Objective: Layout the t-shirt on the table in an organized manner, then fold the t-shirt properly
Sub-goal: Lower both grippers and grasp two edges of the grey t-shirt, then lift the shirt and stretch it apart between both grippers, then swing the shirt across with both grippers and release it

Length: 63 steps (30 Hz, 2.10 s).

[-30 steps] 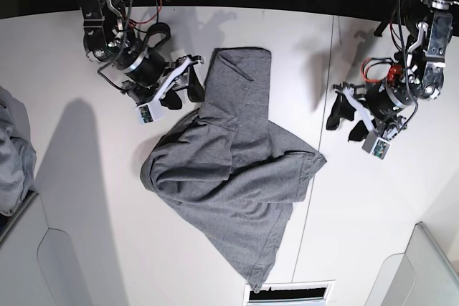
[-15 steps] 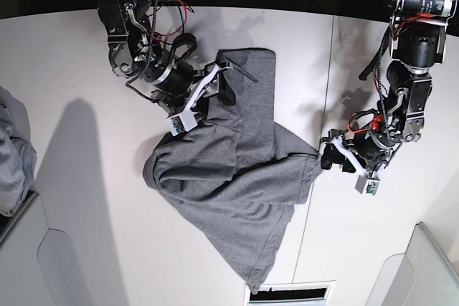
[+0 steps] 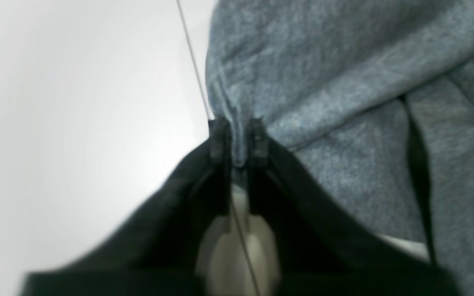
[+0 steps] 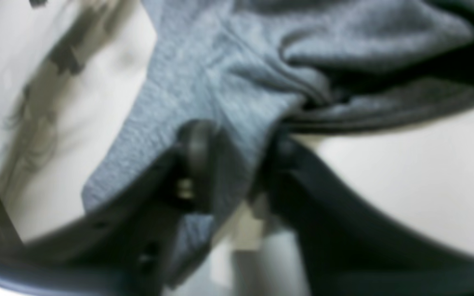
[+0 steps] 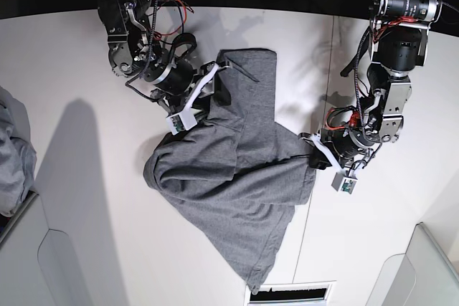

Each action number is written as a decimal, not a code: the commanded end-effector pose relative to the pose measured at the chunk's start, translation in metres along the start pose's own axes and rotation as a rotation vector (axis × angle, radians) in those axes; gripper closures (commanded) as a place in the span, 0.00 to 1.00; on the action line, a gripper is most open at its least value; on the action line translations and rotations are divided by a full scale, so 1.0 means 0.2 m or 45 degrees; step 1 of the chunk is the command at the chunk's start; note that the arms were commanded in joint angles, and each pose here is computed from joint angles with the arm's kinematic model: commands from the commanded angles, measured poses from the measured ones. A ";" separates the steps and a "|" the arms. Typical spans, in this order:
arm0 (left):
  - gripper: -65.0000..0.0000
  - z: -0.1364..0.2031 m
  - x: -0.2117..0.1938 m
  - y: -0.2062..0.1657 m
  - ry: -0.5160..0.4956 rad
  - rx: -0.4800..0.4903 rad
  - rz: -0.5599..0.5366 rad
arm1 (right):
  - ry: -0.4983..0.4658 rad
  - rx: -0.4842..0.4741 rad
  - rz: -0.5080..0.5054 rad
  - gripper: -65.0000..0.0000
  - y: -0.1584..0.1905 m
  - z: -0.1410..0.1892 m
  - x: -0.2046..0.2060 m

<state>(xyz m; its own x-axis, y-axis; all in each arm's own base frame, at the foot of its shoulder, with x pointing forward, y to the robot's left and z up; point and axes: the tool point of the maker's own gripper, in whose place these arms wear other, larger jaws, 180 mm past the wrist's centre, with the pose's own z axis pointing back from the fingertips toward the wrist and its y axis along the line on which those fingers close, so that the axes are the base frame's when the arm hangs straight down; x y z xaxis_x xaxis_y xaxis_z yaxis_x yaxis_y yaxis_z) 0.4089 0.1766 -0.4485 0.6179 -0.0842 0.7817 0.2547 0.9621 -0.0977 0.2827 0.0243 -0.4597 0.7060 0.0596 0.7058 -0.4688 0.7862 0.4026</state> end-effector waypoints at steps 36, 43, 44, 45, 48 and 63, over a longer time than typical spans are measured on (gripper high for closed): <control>1.00 0.84 0.88 -0.07 -0.284 -0.268 -0.577 | -0.394 -0.181 -0.082 0.38 -0.50 0.58 0.54; 1.00 0.80 0.62 -0.19 -0.184 -0.408 -0.506 | -0.437 0.007 0.100 0.35 -0.19 0.39 0.82; 1.00 0.79 0.60 -0.21 -0.185 -0.427 -0.483 | -0.418 0.043 0.156 0.35 -0.11 0.33 0.85; 1.00 0.78 0.59 -0.24 -0.190 -0.443 -0.464 | -0.394 0.080 0.215 0.35 -0.02 0.27 0.86; 1.00 0.75 0.59 -0.31 -0.222 -0.486 -0.418 | -0.337 0.182 0.387 0.35 0.23 0.09 0.88; 1.00 0.68 0.49 -0.53 -0.183 -0.601 -0.452 | -0.243 0.314 0.567 1.00 0.57 -0.22 0.81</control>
<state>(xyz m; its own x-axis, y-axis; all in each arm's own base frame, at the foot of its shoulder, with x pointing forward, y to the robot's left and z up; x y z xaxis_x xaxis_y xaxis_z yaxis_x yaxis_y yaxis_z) 0.3337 0.1022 -0.2960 0.3843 -0.3322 0.8614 0.7431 0.6650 -0.0751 0.3554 0.1438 -0.3500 0.3583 0.2758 0.8919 -0.8223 0.5456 0.1616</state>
